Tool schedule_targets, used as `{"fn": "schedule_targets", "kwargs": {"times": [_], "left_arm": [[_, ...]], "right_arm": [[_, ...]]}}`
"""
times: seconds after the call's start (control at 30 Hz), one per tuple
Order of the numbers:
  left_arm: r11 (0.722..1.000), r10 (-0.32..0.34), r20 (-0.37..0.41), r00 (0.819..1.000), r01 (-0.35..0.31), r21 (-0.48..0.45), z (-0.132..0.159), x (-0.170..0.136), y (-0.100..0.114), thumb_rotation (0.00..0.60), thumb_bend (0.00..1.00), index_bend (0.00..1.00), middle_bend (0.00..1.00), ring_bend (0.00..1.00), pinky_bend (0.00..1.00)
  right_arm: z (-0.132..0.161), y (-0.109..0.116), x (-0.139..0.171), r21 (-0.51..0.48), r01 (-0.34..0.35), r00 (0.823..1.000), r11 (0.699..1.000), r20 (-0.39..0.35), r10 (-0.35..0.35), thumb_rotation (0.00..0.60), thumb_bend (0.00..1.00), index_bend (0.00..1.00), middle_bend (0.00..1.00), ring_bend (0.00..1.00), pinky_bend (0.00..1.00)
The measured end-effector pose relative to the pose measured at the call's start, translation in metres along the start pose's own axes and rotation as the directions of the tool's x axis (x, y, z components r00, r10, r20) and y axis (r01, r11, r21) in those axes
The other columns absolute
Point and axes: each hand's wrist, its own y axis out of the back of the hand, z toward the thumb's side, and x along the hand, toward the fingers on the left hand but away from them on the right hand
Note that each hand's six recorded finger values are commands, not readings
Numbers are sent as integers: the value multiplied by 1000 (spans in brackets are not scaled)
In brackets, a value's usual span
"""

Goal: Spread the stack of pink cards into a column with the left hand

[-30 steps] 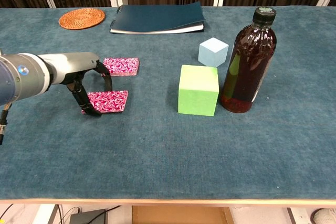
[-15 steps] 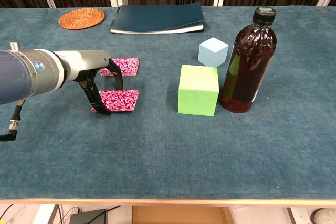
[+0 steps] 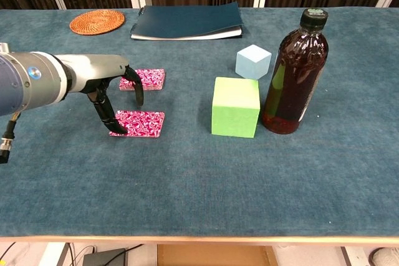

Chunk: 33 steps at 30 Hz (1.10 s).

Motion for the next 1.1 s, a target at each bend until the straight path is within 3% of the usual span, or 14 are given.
{"fn": "schedule_targets", "kwargs": {"times": [0.27, 0.57, 0.8, 1.1], "left_arm": [[1000, 5, 7, 1000, -5, -6, -1, -2, 4, 600, 198, 399, 152, 23, 0], [995, 92, -3, 996, -92, -46, -10, 2, 34, 600, 149, 394, 151, 21, 0], [991, 118, -48, 992, -121, -62, -21, 29, 49, 600, 123, 373, 143, 16, 0], [994, 92, -110, 990, -97, -46, -23, 78, 67, 600, 123, 364, 141, 8, 0]], "right_arm": [[0, 0, 0, -2, -1, 1000, 1000, 1, 1, 600, 268, 95, 69, 142, 186], [-1, 0, 0, -4, -1, 1000, 1000, 2, 1, 600, 268, 95, 69, 142, 186], [0, -1, 0, 0, -5, 1000, 1000, 1, 5, 600, 268, 95, 69, 142, 186], [1, -1, 0, 4, -5, 1000, 1000, 0, 5, 600, 268, 96, 69, 142, 186]]}}
